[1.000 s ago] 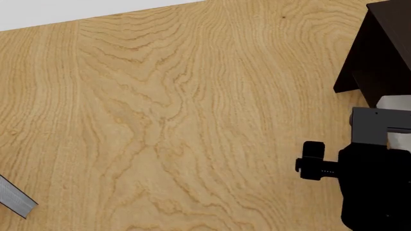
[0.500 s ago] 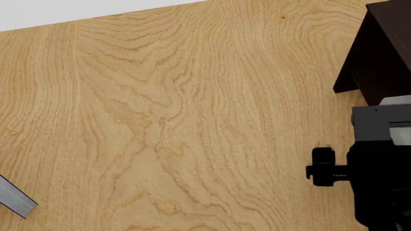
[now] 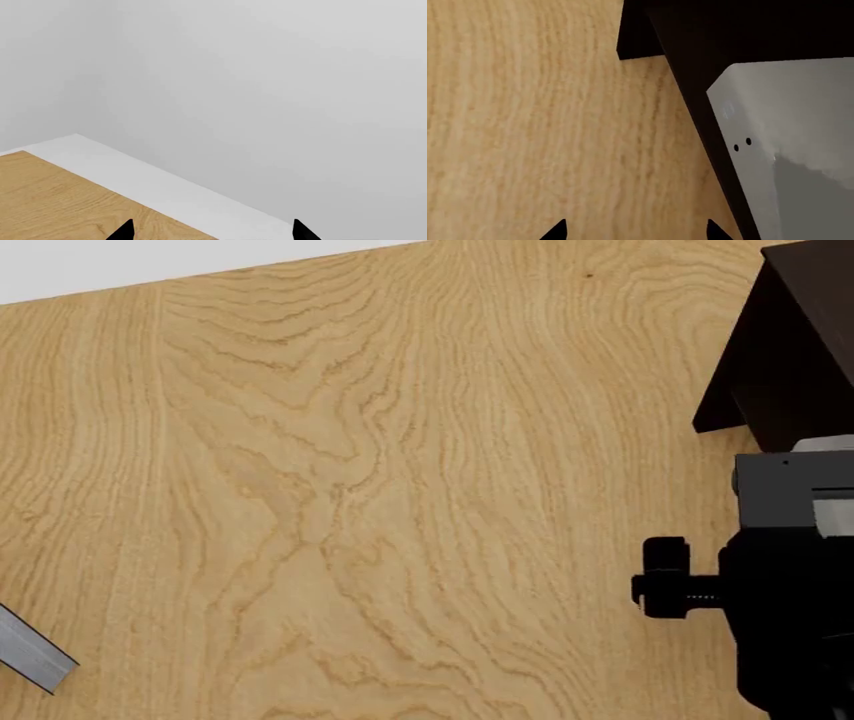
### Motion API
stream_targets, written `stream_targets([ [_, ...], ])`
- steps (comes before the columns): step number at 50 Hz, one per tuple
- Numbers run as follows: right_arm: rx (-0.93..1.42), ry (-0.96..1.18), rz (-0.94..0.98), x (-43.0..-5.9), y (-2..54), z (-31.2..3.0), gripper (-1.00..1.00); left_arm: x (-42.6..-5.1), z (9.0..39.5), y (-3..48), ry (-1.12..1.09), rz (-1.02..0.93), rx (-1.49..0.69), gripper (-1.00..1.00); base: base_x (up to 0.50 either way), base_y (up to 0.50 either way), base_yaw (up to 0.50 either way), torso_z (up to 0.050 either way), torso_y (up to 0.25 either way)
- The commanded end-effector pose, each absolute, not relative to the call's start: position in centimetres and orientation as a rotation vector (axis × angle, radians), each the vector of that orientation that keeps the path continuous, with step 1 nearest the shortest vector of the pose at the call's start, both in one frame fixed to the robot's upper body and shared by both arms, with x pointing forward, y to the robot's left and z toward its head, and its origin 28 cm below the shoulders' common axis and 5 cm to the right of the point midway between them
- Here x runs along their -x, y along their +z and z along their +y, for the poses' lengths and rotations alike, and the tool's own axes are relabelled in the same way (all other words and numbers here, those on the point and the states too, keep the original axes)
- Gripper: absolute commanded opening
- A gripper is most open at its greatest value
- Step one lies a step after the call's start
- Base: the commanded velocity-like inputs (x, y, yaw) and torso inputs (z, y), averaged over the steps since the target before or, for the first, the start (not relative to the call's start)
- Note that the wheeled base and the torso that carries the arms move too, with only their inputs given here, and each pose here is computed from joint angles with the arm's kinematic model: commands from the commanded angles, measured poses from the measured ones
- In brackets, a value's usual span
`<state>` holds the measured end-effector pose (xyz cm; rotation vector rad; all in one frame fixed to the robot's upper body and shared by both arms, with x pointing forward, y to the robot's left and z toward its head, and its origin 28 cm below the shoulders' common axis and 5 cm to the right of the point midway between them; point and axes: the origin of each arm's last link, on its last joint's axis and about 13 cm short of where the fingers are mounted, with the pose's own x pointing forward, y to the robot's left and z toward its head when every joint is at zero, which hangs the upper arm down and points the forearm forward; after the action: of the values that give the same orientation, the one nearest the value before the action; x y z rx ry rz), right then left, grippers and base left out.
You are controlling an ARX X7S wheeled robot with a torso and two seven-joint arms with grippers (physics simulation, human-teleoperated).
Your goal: Pick up the book on the right and place it on the cabinet shelf.
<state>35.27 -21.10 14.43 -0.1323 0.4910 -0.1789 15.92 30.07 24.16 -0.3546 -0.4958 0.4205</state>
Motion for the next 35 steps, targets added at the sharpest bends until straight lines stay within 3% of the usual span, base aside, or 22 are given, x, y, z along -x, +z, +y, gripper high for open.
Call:
stream_targets([
  [1, 0.156, -0.196, 0.411, -35.3, 15.8, -20.8, 1.0, -15.9, 30.0, 24.2, 0.419, -0.495, 0.353, 1.0, 0.0, 0.0, 0.0, 0.0, 0.0],
  [35, 0.214, 0.045, 0.281, -34.1, 18.8, -15.6, 1.0, -16.0, 30.1, 24.1, 0.415, -0.494, 0.357, 1.0, 0.0, 0.0, 0.0, 0.0, 0.0],
])
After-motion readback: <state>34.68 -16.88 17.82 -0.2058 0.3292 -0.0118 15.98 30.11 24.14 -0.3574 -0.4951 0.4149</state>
